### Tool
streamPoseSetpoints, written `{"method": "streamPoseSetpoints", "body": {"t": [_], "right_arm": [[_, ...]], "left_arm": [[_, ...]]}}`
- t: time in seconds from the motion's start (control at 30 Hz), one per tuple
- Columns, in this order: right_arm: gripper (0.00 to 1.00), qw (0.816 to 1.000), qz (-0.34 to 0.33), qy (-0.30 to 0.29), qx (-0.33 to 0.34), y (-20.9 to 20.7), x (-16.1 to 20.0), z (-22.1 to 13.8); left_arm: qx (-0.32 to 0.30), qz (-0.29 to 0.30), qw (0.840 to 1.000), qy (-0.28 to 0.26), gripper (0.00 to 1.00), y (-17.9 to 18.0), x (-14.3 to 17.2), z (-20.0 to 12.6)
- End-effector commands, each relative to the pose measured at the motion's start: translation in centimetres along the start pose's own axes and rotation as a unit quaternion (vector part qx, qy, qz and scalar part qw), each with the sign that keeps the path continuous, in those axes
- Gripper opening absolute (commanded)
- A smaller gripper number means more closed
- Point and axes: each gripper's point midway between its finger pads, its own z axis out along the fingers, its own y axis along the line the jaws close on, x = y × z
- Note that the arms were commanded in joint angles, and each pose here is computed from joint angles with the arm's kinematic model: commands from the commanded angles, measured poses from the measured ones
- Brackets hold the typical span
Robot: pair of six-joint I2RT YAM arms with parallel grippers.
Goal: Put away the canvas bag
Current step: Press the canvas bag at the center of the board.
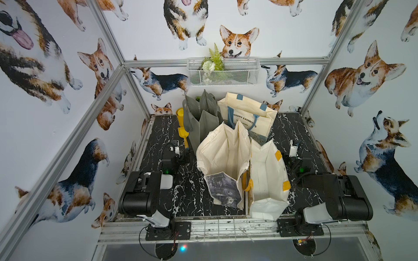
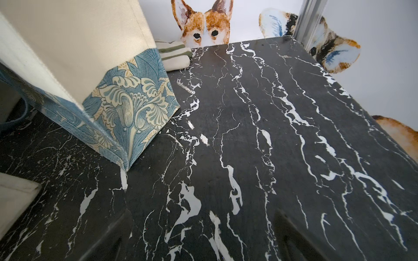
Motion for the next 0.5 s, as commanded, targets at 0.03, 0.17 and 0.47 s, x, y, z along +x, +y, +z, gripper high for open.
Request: {"method": "streamPoseSetpoints", "body": {"t": [0.03, 0.17, 0.47], "right_arm": [[1.00, 1.000, -0.004, -0.014, -0.004, 0.19, -0.76, -0.02], [1.00, 1.000, -0.003, -0.014, -0.004, 0.17, -0.71, 0.04], [0.90, 1.000, -0.003, -0.013, -0.003, 0.11, -0.74, 0.03]], "left_arm": [[0.004, 0.008, 1.000, -0.015, 1.00, -0.11, -0.72, 0.00], [-0.007, 0.003, 1.000, -0.014, 1.00, 0.33, -0.83, 0.11], [-0.008, 0.004, 1.000, -0.014, 0.98, 0.32, -0.77, 0.04]]}}
